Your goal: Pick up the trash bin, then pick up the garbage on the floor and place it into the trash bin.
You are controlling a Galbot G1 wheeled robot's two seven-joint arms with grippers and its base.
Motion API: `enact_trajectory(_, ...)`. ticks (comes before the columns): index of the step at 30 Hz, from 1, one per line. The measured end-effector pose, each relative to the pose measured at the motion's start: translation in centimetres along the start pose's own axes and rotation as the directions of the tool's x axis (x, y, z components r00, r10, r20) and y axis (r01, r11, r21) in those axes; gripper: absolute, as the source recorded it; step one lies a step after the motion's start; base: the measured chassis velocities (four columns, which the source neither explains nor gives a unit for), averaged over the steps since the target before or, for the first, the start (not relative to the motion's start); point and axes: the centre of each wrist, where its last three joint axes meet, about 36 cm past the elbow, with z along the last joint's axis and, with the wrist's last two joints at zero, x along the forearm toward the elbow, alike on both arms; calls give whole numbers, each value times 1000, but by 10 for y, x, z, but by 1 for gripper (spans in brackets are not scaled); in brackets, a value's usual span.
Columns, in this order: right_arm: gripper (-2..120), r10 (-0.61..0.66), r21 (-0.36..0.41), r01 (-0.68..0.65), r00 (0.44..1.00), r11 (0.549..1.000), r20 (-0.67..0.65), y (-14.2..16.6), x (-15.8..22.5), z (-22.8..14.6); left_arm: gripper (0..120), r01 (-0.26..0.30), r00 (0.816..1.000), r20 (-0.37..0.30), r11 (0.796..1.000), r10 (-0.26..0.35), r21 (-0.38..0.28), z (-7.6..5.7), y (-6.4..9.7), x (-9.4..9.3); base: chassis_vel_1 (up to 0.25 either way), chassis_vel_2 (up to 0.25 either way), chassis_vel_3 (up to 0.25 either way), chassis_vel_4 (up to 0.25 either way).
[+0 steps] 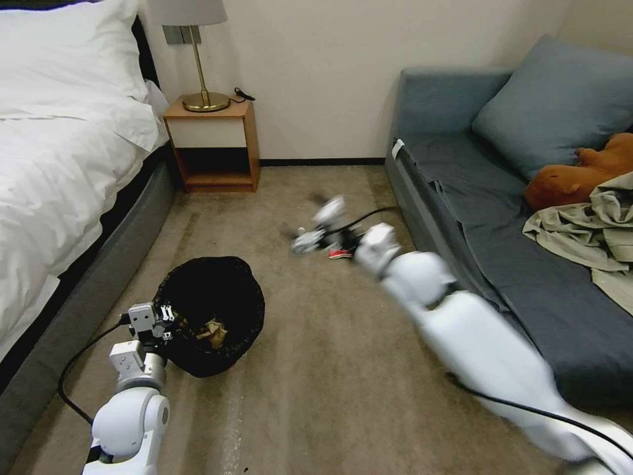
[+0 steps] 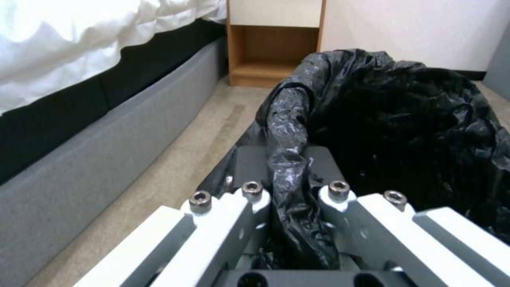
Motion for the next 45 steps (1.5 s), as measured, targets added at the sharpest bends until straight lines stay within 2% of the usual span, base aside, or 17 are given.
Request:
enact_trajectory(1,100,50,-1,-50,999,999,1,-6,18,1,5,-2,1000,2,1000,2,-1,-1,0,-1,0,0,0,0)
enact_trajectory(2,100,50,-1,-50,999,999,1,-6,18,1,5,-2,1000,2,1000,2,-1,-1,0,-1,0,0,0,0)
enact_trajectory(5,100,229,-23,-228,973,973,38,-12,75,-4,5,-13,1000,9,1000,13,-2,-3,-3,-3,0,0,0,0)
enact_trajectory(6,100,229,-23,-228,973,973,38,-12,75,-4,5,-13,1000,9,1000,13,-2,-3,-3,-3,0,0,0,0)
enact_trajectory(8,100,340,-53,-337,938,940,63,0,100,-2,5,-21,1000,14,1000,21,-3,-4,-4,-5,0,0,0,0)
enact_trajectory(9,100,340,-53,-337,938,940,63,0,100,-2,5,-21,1000,14,1000,21,-3,-4,-4,-5,0,0,0,0)
enact_trajectory(10,100,392,-83,-387,917,918,67,12,110,2,5,-26,999,18,1000,26,-3,-5,-6,-6,0,0,0,0)
enact_trajectory(11,100,392,-83,-387,917,918,67,12,110,2,5,-26,999,18,1000,26,-3,-5,-6,-6,0,0,0,0)
enact_trajectory(12,100,456,-126,-447,888,886,53,31,123,14,5,-33,999,23,999,33,-3,-7,-7,-7,0,0,0,0)
enact_trajectory(14,100,472,-136,-462,881,876,46,38,127,18,5,-34,999,24,999,34,-3,-7,-8,-7,0,0,0,0)
enact_trajectory(16,100,531,-162,-522,847,837,14,67,144,42,5,-45,999,27,999,45,-5,-8,-10,-8,0,0,0,0)
enact_trajectory(25,100,577,-179,-575,816,799,-45,103,163,79,5,-54,998,28,999,54,-9,-8,-12,-11,0,0,0,0)
enact_trajectory(30,100,562,-177,-565,824,806,-68,118,171,92,5,-53,998,29,999,53,-9,-8,-11,-14,0,0,0,0)
enact_trajectory(35,100,515,-175,-523,852,834,-96,141,182,110,5,-53,998,30,999,53,-7,-8,-12,-17,0,0,0,0)
enact_trajectory(45,100,477,-176,-489,872,855,-105,149,185,121,5,-54,998,29,999,54,-3,-7,-15,-18,0,0,0,0)
